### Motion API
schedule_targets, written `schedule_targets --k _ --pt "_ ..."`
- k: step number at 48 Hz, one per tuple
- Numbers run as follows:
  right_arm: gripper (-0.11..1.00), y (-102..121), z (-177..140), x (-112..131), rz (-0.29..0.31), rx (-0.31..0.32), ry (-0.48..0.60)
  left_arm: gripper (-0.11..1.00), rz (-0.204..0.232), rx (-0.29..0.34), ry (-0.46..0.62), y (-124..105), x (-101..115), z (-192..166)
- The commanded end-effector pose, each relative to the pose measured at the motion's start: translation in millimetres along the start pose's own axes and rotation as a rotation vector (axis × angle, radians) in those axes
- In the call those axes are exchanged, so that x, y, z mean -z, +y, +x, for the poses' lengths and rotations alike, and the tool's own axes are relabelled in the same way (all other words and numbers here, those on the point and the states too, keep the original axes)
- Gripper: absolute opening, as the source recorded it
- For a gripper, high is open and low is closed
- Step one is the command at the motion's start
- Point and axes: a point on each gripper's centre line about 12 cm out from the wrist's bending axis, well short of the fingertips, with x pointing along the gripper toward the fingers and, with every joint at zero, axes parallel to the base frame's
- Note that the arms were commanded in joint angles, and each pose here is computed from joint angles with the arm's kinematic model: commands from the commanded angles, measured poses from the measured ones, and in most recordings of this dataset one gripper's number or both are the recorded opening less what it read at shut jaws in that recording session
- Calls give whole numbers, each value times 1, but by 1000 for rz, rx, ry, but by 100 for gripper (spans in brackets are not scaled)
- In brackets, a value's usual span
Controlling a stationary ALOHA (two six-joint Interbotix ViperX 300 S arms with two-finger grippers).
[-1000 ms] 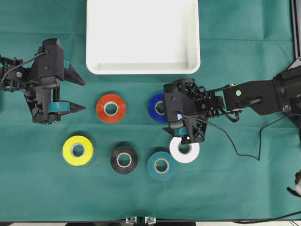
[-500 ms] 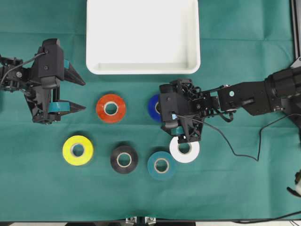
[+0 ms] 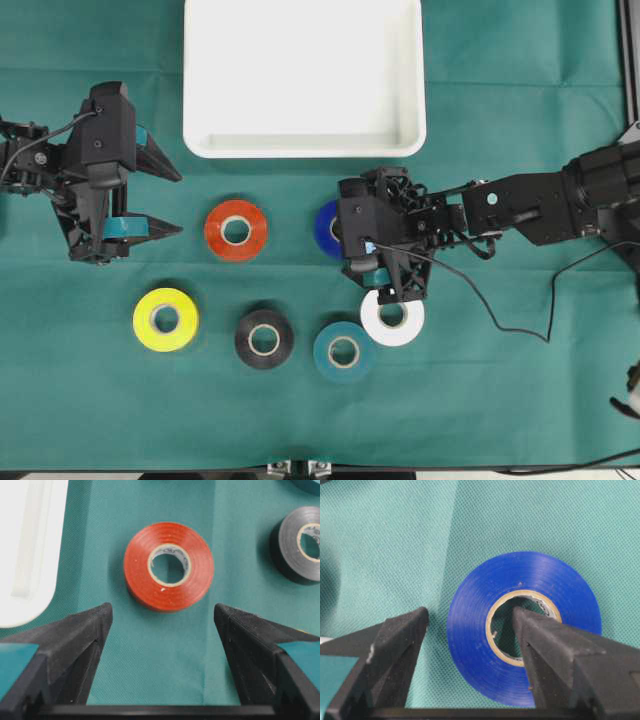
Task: Put the tape alternately from left to right into the white case.
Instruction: 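Lower the right gripper into the blue roll's core and close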
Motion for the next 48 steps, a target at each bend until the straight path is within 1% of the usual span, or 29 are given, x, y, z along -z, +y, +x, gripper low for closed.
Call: schedule_targets --k 1,4,6,8,13,14,24,31,38,43,48 --pt "79 1 -4 -11 4 -5 -33 39 2 5 -18 -2 -5 -2" --pt "75 1 -4 -11 5 -5 -35 39 1 5 -16 -2 -4 -2" --pt "70 1 -3 -12 4 -5 -35 39 1 5 -16 -2 -4 -2" --pt "61 1 -3 -12 4 -5 -36 39 1 5 -15 -2 -4 -2" --pt "32 1 -4 -14 2 -6 -40 39 2 5 -15 -2 -4 -2" --pt "29 2 -4 -14 2 -6 -41 40 2 5 -16 -2 -4 -2" --pt "29 4 -15 -26 4 -15 -80 40 1 5 -16 -2 -4 -2" --pt "29 6 -31 -38 33 -22 -111 39 1 5 -16 -2 -4 -2" --pt "29 8 -47 -45 39 -24 -122 39 2 5 -15 -2 -4 -2" --pt "29 5 -59 -53 42 -20 -145 39 2 6 -16 -2 -4 -2" --pt "29 -3 -69 -60 57 -7 -169 39 1 5 -16 -2 -4 -2"
